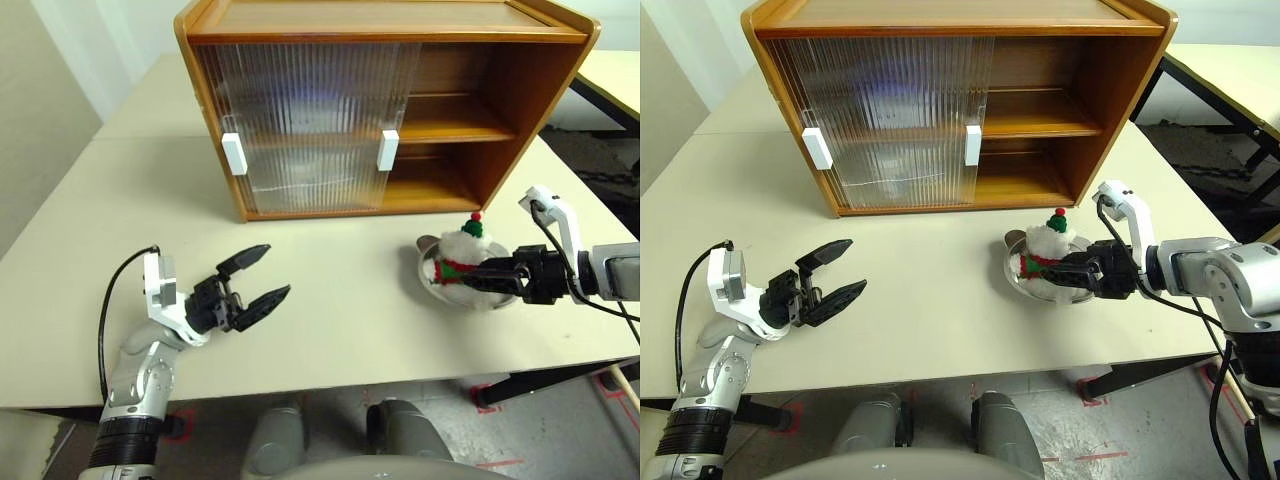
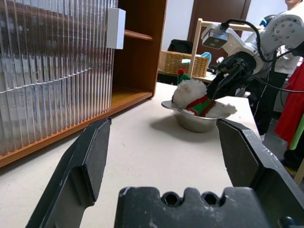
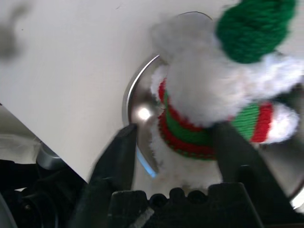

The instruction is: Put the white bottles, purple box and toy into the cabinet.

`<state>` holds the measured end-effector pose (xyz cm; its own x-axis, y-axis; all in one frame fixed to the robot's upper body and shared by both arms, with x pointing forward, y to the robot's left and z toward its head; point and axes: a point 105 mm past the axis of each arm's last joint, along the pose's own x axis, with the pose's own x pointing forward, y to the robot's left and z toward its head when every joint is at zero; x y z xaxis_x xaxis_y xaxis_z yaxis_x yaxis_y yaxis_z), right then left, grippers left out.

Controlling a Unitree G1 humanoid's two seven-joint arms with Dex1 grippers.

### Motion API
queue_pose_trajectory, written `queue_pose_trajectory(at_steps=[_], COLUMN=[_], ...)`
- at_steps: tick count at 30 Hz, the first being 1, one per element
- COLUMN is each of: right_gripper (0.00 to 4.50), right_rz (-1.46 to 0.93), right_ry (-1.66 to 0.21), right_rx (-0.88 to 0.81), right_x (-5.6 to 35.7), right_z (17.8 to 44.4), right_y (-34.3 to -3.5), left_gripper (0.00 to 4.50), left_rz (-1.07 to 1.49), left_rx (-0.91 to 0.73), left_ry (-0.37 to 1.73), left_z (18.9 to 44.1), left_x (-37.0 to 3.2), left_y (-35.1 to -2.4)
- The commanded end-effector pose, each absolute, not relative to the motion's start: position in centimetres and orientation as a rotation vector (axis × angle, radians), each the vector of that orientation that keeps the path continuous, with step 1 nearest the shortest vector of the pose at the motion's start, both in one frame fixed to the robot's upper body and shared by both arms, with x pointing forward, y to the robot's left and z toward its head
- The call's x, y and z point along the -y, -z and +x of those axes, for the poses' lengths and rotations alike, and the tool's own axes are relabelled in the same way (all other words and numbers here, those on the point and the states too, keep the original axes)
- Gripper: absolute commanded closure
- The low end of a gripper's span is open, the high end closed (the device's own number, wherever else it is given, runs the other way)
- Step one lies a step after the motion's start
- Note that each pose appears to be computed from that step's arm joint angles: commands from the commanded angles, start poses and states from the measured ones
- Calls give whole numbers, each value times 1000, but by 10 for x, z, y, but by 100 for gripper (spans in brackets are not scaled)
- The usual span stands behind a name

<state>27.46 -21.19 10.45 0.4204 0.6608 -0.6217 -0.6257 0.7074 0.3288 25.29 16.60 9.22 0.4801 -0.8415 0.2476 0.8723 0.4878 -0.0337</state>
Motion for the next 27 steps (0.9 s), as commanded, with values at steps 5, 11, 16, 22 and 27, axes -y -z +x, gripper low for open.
queue_pose_trajectory(at_steps=[5,11,16,22,27], right_gripper=[427,447,447,447,447], right_rz=[50,41,106,143,185], right_ry=[-826,-789,-845,-914,-927], right_rx=[-819,-818,-753,-680,-547], right_x=[210,225,228,226,223], right_z=[271,274,275,275,287], right_y=[-98,-101,-130,-165,-194], left_gripper=[0,0,0,0,0], left_rz=[-150,-162,-159,-155,-157], left_rx=[219,229,224,223,225], left_ry=[1076,1065,1068,1071,1069], left_z=[253,256,258,258,258], left_x=[-157,-159,-159,-159,-159], left_y=[-95,-97,-97,-97,-97])
